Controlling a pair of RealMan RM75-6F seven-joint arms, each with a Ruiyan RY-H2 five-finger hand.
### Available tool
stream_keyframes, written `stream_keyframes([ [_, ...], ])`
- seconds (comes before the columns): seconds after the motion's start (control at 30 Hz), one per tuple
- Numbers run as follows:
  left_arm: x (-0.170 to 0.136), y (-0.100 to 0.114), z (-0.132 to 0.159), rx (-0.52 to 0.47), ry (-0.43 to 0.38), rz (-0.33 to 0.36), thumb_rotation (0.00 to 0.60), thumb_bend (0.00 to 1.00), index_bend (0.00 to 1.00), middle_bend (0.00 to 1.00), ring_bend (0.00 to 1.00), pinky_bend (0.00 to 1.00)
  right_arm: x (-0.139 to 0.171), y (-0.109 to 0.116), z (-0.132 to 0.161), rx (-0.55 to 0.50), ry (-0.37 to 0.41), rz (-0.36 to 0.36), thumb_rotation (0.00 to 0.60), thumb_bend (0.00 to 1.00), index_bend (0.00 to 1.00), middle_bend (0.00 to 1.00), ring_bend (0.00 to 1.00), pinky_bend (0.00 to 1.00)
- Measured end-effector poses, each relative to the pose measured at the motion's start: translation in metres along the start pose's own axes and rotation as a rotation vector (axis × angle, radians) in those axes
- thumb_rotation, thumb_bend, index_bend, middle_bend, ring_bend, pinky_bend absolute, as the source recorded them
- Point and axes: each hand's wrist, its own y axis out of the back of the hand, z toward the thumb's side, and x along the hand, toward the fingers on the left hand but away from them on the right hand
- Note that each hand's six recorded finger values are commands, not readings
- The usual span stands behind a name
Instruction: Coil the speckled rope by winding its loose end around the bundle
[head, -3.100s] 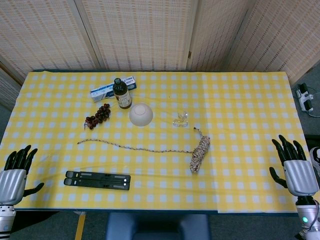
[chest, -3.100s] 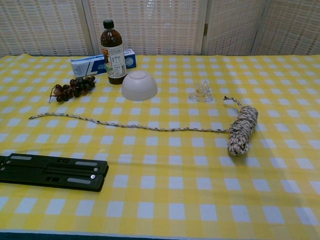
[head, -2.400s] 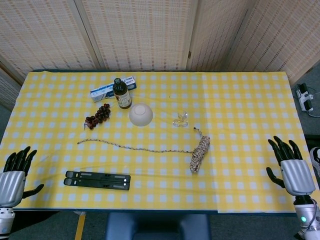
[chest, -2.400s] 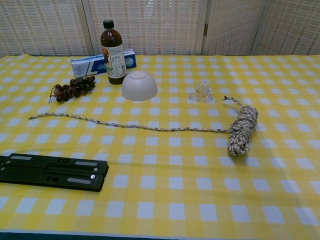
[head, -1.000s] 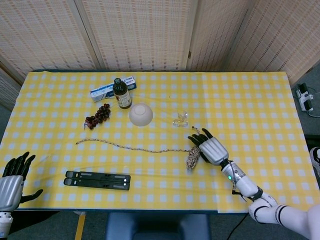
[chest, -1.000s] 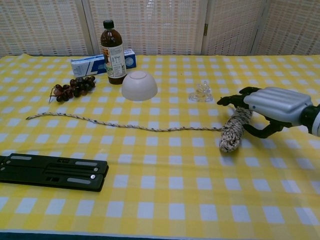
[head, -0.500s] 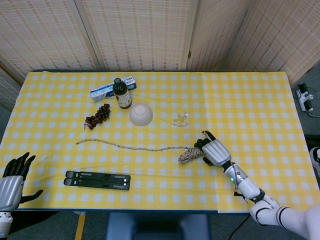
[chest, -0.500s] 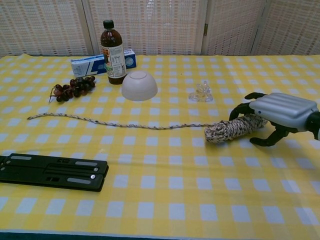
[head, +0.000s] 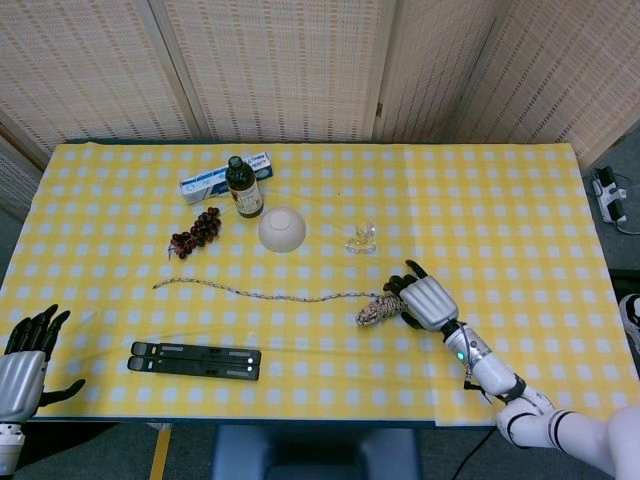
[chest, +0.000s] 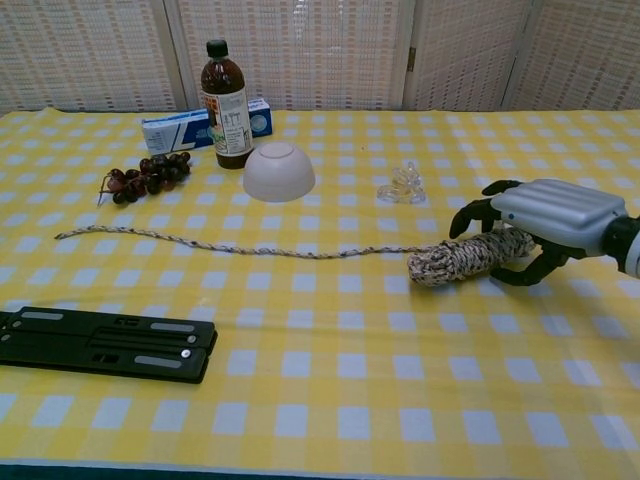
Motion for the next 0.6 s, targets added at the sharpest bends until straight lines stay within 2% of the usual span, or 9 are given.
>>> stream_keyframes([
  [0.1, 0.0, -0.001, -0.001, 0.001, 0.0, -0.003, 0.6, 0.13, 0.06, 0.02, 0.04, 0.0, -0.001, 0.0, -0.001, -0.005, -0.003, 0.001, 0.6, 0.4, 0.4, 0.35, 0.38, 0.16],
  [0.33, 0.003, 0.001, 0.003, 0.005, -0.015, 0.001, 0.6, 0.13, 0.06, 0.02, 0.04, 0.0, -0.006, 0.002, 0.0, -0.009, 0.003, -0.019, 0.6, 0.41, 0.6, 0.47, 0.51, 0.38],
  [0.6, 0.016, 0.008, 0.016, 0.014, -0.082, 0.017, 0.6, 0.13, 0.11, 0.06, 0.07, 0.0, -0.01, 0.01, 0.005, -0.027, 0.042, -0.052, 0.6, 0.47, 0.71, 0.55, 0.61, 0.46],
])
